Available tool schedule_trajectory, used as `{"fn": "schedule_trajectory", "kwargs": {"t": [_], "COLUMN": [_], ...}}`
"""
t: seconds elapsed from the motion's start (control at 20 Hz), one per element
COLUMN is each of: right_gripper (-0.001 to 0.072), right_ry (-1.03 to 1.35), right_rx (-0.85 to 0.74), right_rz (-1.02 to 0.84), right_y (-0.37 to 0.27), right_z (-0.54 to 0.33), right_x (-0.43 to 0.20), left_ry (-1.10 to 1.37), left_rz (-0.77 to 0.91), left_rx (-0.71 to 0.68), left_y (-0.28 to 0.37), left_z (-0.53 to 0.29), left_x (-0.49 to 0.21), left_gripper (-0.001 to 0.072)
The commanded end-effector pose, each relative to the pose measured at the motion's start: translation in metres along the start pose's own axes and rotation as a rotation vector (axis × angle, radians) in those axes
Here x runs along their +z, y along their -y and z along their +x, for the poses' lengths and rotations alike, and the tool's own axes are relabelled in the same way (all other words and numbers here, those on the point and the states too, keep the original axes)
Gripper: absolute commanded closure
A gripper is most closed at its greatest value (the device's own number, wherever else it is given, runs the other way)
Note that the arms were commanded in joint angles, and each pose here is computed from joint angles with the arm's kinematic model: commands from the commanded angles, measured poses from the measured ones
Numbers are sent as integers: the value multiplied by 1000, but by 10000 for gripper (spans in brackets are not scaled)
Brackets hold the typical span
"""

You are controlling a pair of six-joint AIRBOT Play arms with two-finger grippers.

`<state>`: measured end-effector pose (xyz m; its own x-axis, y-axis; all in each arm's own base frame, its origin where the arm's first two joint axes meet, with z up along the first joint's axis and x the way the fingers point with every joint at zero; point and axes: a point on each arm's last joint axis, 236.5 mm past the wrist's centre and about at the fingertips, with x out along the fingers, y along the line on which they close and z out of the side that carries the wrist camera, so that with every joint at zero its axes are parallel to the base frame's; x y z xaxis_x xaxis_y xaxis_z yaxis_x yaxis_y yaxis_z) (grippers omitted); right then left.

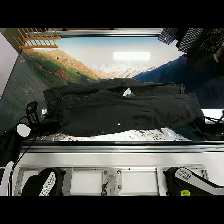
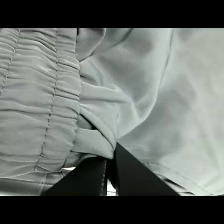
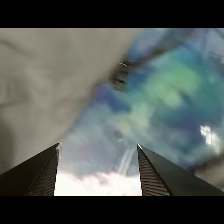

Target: Fold the clothes and pants, and hang the long-sleeved shirts on hangers.

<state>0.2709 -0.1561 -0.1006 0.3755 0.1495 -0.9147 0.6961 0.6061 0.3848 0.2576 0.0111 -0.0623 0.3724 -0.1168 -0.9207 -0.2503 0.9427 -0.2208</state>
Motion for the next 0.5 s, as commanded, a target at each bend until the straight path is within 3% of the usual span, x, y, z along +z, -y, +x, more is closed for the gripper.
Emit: {"fn": "schedule_trajectory", "kwargs": {"t": [0.0,0.1,0.2,0.3,0.35,0.45], "right_gripper": [200,206,506,574,678,694], "right_ry": [20,24,32,60,73,109], "right_rx": [37,34,31,33,37,43], "right_rz": [-25,-56,-84,-103,-115,-126], "right_y": [-16,-24,-32,-41,-47,-61], "right_z": [20,26,32,33,31,20], "right_x": [4,3,4,10,15,34], "left_ry": [21,28,56,97,115,128], "left_rz": [1,1,0,-23,-24,-22], "left_rx": [0,1,2,3,3,1], "left_y": [0,0,0,-1,0,3], "left_z": [0,0,-1,-2,-3,-6], "left_x": [5,6,13,23,31,56], "left_gripper": [696,696,696,697,696,696]}}
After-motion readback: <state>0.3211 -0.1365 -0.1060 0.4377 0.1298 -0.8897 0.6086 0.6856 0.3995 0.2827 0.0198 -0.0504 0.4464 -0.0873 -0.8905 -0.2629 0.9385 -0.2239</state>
